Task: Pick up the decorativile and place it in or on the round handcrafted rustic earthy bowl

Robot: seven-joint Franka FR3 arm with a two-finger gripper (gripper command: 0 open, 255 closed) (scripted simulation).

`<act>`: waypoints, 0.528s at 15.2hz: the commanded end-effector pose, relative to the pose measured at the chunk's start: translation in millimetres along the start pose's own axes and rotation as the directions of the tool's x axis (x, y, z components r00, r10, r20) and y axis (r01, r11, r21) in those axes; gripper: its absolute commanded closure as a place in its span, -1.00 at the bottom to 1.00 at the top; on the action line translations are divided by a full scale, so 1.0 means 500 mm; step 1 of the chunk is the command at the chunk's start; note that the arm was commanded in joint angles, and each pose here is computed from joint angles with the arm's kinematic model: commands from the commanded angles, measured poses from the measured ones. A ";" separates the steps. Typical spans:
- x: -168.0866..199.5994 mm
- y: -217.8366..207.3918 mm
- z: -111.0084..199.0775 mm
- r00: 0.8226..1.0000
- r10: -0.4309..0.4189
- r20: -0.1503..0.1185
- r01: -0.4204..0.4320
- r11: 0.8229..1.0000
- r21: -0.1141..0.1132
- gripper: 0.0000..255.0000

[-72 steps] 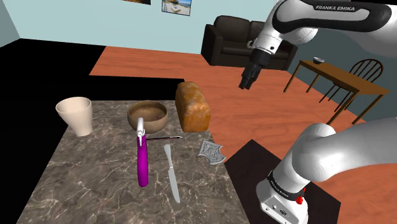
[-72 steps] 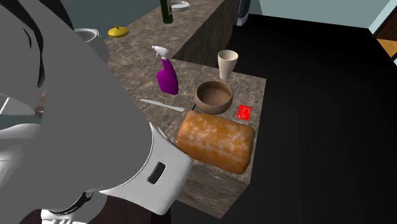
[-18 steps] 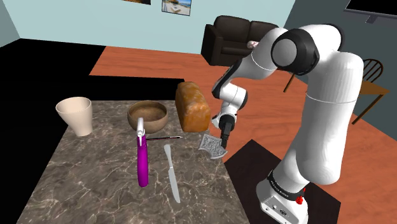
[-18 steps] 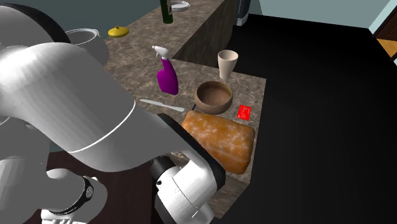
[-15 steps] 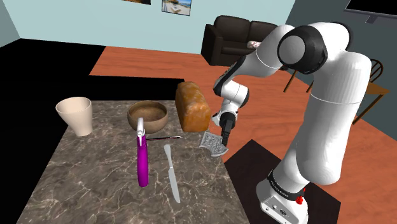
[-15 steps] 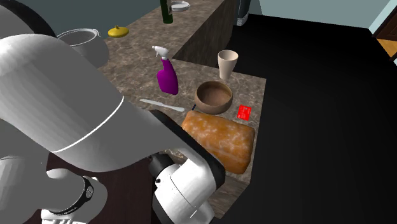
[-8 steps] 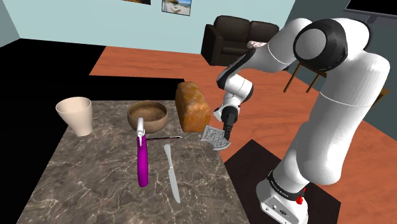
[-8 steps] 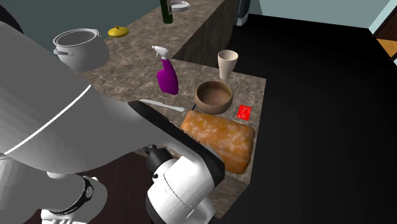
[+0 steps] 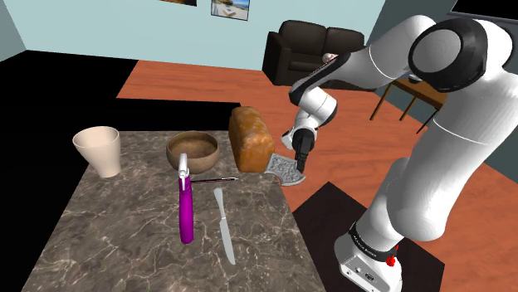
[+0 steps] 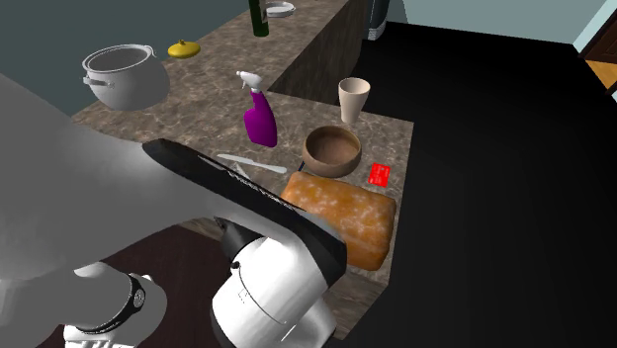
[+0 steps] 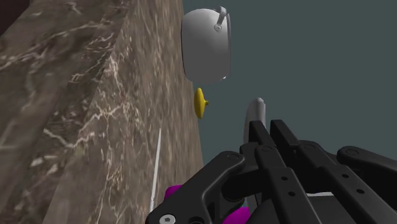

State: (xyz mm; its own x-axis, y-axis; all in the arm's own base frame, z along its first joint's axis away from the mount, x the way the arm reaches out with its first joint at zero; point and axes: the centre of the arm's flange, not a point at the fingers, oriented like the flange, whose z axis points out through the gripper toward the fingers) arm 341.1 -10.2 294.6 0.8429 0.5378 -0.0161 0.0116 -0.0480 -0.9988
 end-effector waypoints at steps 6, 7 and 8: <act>0.000 -0.075 -0.004 1.000 0.000 0.000 0.000 1.000 0.000 1.00; 0.000 -0.076 -0.004 1.000 0.000 0.000 0.000 1.000 0.000 1.00; 0.026 -0.077 -0.007 1.000 0.000 0.000 0.000 1.000 0.000 1.00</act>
State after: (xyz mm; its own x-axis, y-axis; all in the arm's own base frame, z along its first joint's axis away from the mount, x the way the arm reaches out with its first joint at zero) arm 348.1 -8.3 330.4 0.8427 0.5381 -0.0162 0.0118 -0.0486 -0.9987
